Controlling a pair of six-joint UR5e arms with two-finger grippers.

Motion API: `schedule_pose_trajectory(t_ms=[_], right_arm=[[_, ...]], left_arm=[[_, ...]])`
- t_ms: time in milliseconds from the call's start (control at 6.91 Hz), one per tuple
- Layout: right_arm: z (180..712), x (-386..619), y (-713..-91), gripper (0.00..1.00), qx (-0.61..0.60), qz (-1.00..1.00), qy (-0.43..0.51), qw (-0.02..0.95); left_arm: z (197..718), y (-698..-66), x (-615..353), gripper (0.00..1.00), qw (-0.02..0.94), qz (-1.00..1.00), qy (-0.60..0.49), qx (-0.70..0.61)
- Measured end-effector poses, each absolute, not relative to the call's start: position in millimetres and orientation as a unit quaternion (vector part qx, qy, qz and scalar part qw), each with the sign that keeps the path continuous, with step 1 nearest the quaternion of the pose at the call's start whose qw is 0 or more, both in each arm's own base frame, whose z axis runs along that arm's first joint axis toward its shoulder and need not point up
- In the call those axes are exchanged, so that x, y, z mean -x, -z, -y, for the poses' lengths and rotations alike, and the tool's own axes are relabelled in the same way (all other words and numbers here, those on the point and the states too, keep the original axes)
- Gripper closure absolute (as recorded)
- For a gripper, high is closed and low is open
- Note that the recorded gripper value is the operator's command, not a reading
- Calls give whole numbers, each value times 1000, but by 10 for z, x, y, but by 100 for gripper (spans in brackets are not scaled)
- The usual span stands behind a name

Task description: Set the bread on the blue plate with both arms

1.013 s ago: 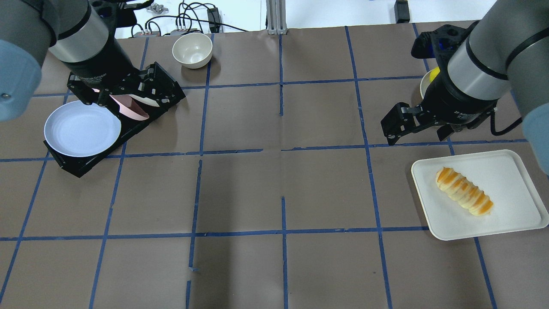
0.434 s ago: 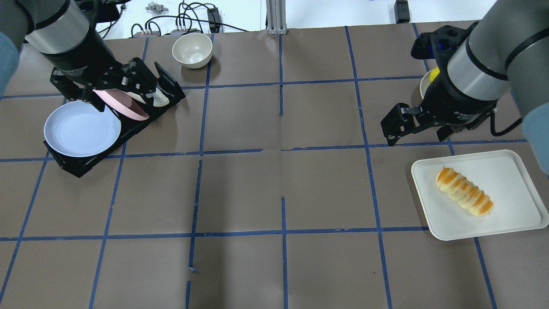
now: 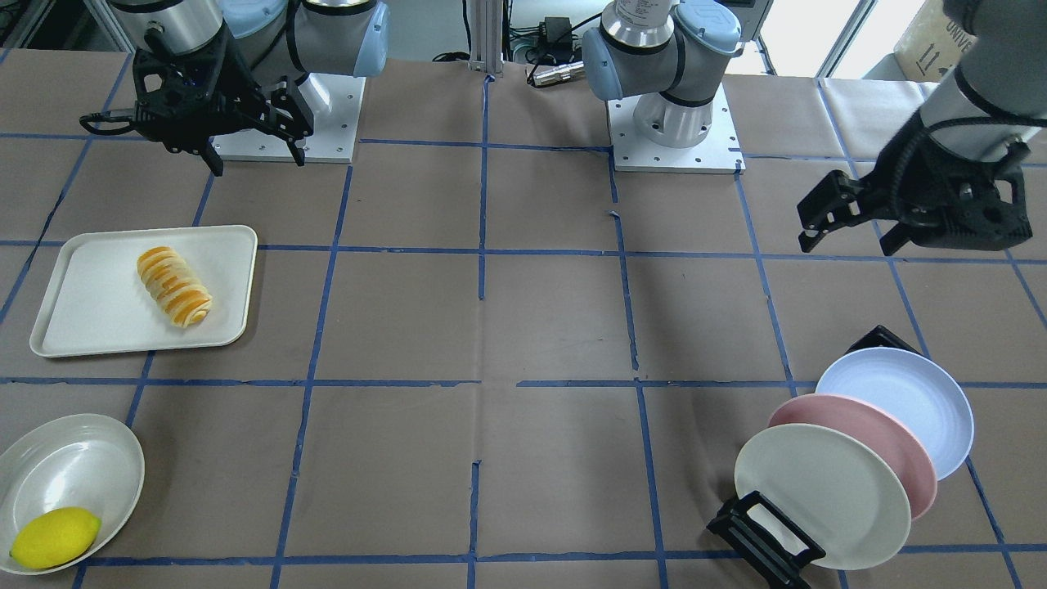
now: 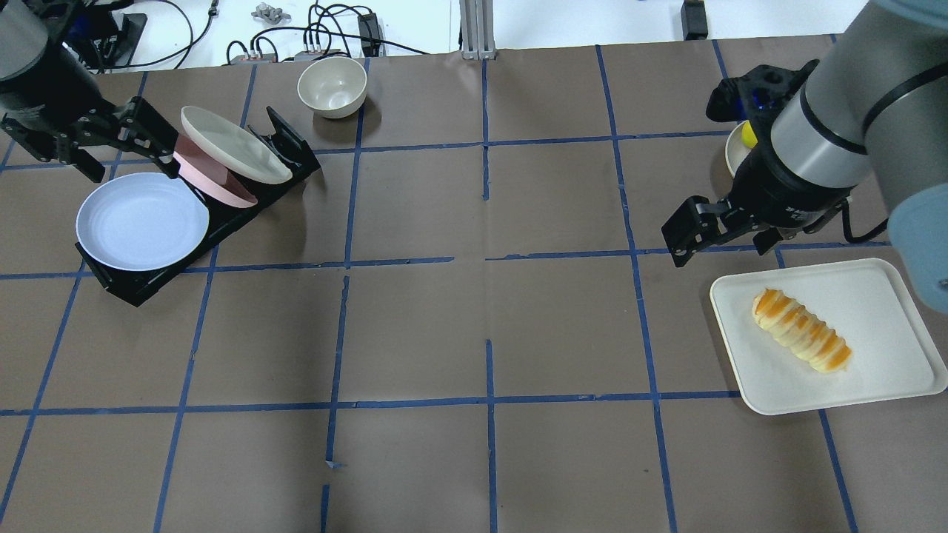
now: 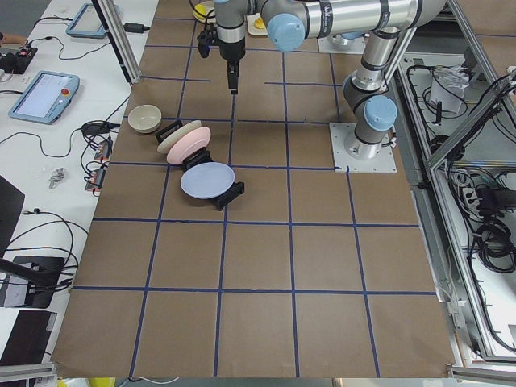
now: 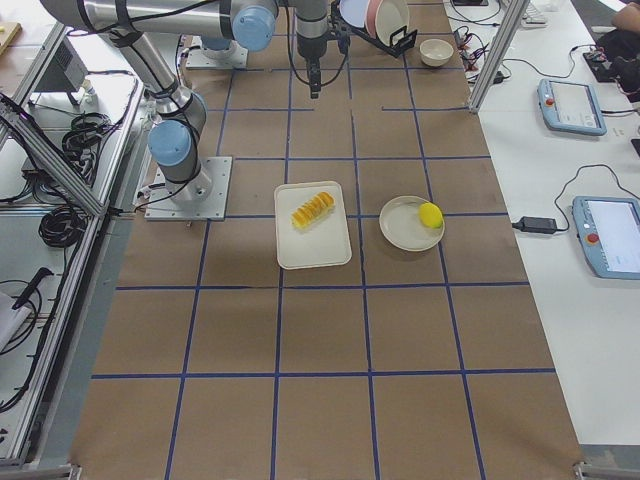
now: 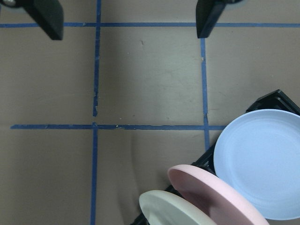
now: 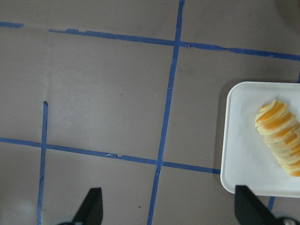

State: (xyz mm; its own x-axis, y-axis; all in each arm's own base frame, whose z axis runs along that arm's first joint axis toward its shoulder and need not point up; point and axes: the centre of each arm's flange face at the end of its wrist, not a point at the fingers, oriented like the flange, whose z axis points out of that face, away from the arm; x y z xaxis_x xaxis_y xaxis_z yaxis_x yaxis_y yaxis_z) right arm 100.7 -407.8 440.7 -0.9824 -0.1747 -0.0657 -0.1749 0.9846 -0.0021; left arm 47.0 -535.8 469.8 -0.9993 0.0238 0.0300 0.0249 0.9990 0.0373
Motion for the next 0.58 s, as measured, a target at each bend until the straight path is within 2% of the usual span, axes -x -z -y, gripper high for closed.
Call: schedule_pose_trajectory(t_ms=[579], right_arm=[[4084,133,-3192,0,230,-972,37,21]], left_arm=[[6062,-3979,-2144,0,37,996,35,74]])
